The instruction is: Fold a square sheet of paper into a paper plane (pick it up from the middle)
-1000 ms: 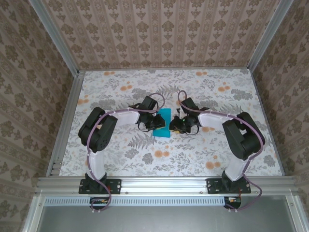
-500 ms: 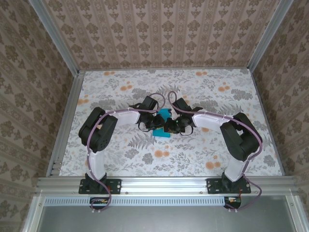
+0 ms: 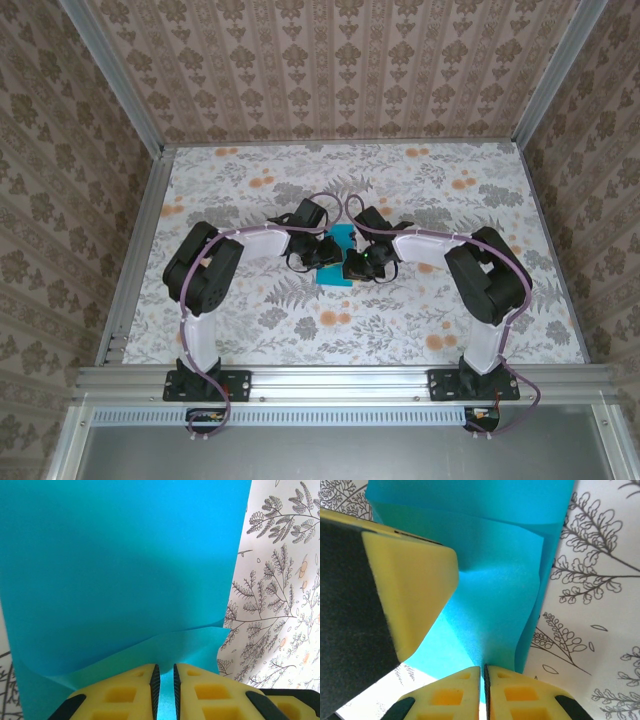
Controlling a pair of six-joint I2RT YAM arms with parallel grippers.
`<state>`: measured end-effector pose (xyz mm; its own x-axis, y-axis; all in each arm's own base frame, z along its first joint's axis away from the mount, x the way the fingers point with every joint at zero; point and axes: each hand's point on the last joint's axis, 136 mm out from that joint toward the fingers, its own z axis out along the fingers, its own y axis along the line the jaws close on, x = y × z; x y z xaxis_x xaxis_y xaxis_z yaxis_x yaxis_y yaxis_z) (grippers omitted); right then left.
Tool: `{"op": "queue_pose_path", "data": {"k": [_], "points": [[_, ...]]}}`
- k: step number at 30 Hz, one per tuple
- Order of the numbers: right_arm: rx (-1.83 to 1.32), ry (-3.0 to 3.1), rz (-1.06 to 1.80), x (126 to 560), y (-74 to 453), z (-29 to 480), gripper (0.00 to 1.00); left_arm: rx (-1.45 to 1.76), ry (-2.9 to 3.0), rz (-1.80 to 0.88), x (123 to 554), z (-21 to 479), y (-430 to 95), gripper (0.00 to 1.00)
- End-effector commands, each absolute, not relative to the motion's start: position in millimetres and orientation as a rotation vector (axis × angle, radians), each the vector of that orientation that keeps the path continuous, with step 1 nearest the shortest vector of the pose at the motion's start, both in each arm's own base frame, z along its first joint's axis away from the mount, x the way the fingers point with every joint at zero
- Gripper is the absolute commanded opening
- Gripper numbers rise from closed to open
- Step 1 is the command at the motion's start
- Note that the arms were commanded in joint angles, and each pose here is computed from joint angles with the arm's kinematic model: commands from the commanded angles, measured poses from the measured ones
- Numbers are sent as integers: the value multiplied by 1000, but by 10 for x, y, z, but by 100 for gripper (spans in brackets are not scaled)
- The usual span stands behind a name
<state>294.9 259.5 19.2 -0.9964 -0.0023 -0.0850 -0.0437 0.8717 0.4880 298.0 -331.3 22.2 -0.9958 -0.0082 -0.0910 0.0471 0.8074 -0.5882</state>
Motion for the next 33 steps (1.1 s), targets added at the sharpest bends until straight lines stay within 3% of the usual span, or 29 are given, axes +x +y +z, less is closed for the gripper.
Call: {"op": "queue_pose_path", "data": {"k": [1,21,29,33], "points": [[-48,3012,690,2888,2513,107,13,28,2987,-851,2853,25,-3198,19],[-105,3131,642,2542,2339,44,12,20,2990,-838,2849,2,-3172,19],[-177,2919,848,2799,2580,513,12,16,2987,-841,2850,-5,-3172,19],[-163,2897,910,2906,2710,493,11,12,2989,-846,2848,-20,-3177,18]]}}
